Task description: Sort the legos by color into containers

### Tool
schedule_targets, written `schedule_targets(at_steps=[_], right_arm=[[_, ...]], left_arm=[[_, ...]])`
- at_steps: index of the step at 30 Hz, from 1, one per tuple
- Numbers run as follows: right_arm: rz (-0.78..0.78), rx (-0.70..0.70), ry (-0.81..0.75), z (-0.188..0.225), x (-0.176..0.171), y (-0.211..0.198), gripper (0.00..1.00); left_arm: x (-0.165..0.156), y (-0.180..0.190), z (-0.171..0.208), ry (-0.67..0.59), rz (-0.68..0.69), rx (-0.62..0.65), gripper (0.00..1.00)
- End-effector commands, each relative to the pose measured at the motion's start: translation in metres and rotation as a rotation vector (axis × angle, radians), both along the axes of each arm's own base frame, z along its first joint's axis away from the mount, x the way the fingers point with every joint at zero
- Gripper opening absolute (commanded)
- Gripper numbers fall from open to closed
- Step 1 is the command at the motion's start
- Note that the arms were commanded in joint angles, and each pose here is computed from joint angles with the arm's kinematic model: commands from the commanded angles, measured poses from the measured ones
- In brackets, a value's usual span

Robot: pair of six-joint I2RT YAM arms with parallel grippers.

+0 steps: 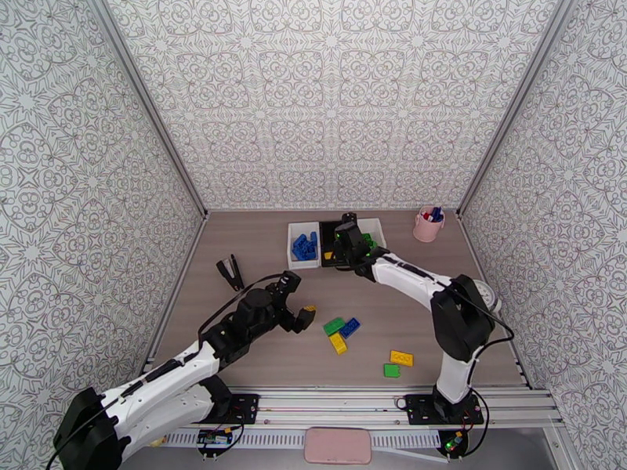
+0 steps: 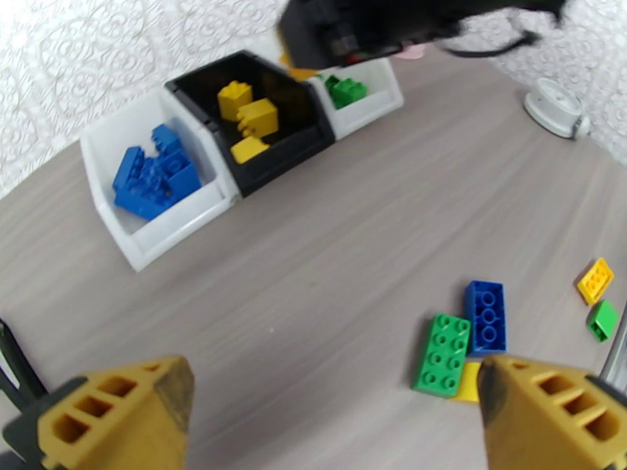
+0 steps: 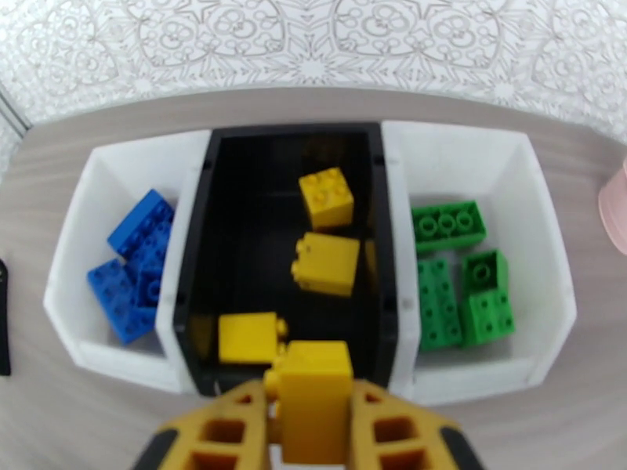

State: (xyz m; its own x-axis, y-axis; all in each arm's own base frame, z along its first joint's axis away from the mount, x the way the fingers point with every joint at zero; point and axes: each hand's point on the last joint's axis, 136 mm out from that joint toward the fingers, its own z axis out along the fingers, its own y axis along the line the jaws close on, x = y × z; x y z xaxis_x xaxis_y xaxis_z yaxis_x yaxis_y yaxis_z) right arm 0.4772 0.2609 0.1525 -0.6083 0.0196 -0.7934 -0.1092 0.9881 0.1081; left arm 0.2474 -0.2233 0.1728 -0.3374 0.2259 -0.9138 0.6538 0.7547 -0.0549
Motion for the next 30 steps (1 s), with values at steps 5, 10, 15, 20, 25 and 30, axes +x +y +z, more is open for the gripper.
schedule_targets(at_steps=[5,10,15,20,25,30], right_arm=[[0.070,0.020,0.016,-0.019,0.053,0.025,0.17],[0.061,0.021,0.017,-0.018,0.070,0.035,0.27],[0.053,0.023,-0.021,0.005,0.058,0.024,0.61],[0.020,0.057,-0.039,0.017,0.018,-0.003,0.80],[-0.037,0.124,-0.051,0.013,-0.038,-0.040,0.91],[-0.115,0.118,0.020,-0.009,-0.092,-0.079,0.93]], left_arm=[[-0.005,-0.014,0.016,-0.091,-0.075,-0.028,1.00],[-0.005,-0.017,0.017,-0.101,-0.078,-0.032,1.00],[-0.009,-0.019,0.018,-0.115,-0.096,-0.022,1.00],[-0.023,-0.032,0.022,-0.154,-0.201,-0.011,1.00],[-0.042,-0.049,0.022,-0.171,-0.325,0.013,1.00],[-0.057,-0.057,0.013,-0.156,-0.411,0.025,1.00]])
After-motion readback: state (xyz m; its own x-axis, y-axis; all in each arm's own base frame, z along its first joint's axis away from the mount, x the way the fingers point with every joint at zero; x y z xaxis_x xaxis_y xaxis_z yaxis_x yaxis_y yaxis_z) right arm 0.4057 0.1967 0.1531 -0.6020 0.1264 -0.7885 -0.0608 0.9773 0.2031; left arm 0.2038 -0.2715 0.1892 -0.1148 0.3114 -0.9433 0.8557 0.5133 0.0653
